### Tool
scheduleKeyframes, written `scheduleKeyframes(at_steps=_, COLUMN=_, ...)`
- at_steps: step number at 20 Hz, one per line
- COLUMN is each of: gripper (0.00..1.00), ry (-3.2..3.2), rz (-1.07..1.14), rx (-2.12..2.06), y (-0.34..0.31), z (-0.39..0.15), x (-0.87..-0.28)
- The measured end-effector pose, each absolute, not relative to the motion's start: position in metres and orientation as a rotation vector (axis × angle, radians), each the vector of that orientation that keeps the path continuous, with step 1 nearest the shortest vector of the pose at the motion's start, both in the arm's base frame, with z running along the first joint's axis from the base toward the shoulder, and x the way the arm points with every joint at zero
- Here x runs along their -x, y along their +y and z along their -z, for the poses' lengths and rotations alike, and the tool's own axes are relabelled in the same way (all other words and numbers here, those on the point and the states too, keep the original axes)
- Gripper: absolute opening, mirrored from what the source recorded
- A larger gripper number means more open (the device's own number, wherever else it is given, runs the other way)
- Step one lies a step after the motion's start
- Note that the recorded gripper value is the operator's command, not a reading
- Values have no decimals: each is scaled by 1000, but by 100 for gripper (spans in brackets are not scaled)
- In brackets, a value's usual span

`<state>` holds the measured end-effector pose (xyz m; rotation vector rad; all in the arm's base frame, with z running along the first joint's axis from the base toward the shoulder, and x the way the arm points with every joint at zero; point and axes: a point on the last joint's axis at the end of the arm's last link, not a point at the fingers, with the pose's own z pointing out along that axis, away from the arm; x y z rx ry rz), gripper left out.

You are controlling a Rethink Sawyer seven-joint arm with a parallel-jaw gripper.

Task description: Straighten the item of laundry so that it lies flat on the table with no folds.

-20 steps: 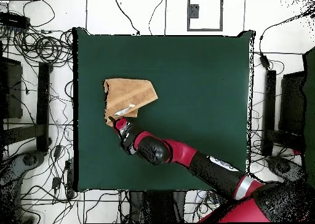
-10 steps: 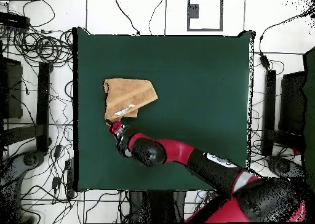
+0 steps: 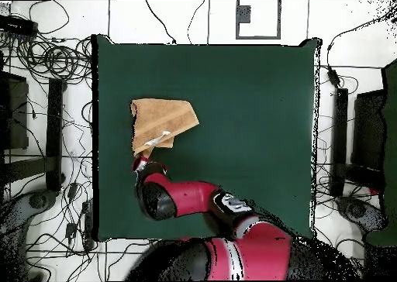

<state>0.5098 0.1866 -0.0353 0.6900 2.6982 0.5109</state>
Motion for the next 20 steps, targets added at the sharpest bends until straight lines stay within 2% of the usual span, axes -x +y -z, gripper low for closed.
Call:
scheduleKeyframes(at_steps=7, gripper=100, ry=2519, rz=-338, rx=-620, y=155, z=4, x=-532)
scheduleKeyframes(at_steps=20, gripper=100, ry=2353, rz=-188, rx=-629, y=85, z=-18, x=-563)
